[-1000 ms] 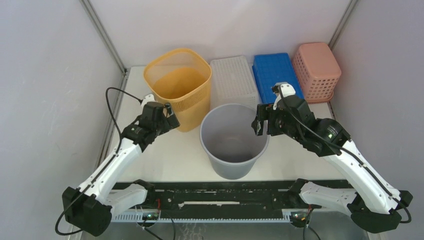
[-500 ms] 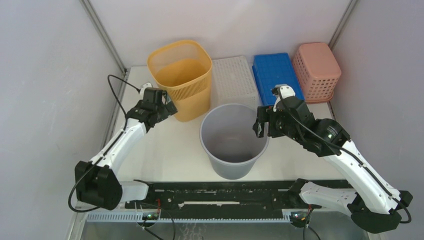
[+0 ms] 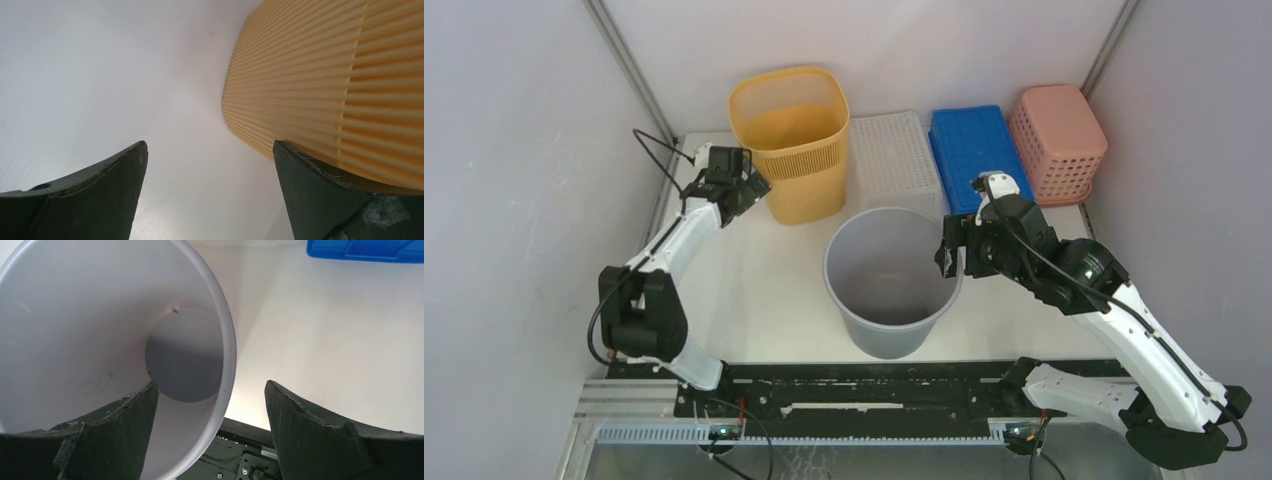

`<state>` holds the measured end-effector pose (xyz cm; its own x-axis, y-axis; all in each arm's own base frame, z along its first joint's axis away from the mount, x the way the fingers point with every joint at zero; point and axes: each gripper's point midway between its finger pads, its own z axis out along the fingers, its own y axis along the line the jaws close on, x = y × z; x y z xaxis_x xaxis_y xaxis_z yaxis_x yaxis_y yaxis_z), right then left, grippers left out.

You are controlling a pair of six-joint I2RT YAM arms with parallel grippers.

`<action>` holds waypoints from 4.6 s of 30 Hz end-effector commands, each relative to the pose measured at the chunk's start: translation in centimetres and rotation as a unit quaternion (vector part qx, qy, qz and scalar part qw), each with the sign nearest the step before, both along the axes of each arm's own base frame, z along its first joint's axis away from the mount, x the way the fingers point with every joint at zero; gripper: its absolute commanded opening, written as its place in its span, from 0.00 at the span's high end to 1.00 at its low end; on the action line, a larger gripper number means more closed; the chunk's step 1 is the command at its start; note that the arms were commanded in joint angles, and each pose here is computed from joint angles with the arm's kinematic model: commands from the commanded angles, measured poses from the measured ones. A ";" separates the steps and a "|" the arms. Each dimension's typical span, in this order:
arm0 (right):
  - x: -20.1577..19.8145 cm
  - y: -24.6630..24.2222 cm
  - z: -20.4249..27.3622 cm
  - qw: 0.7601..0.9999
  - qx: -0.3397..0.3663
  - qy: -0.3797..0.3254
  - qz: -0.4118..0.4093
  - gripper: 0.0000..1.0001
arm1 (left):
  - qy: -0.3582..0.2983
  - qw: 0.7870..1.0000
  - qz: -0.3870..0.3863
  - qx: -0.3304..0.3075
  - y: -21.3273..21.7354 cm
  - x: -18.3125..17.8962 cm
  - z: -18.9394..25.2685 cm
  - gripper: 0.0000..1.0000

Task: Turn the large container upside down
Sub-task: Move the container to the center of the board.

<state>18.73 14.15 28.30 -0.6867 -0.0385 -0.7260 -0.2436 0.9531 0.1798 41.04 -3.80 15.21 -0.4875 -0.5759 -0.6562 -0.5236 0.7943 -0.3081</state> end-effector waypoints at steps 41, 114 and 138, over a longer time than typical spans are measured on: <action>0.8 -0.7 -4.2 0.998 0.010 0.033 -0.043 0.36 | -0.129 0.971 -0.189 -0.069 -7.3 -12.2 8.7 0.00; 10.2 -1.0 1.1 0.987 0.079 -0.061 -0.124 0.35 | -0.131 0.962 -0.226 -0.081 -6.8 -17.7 7.4 0.00; 3.2 -6.0 3.2 0.979 0.086 -0.099 -0.156 0.00 | -0.160 0.941 -0.284 -0.088 -7.7 -19.9 9.9 0.00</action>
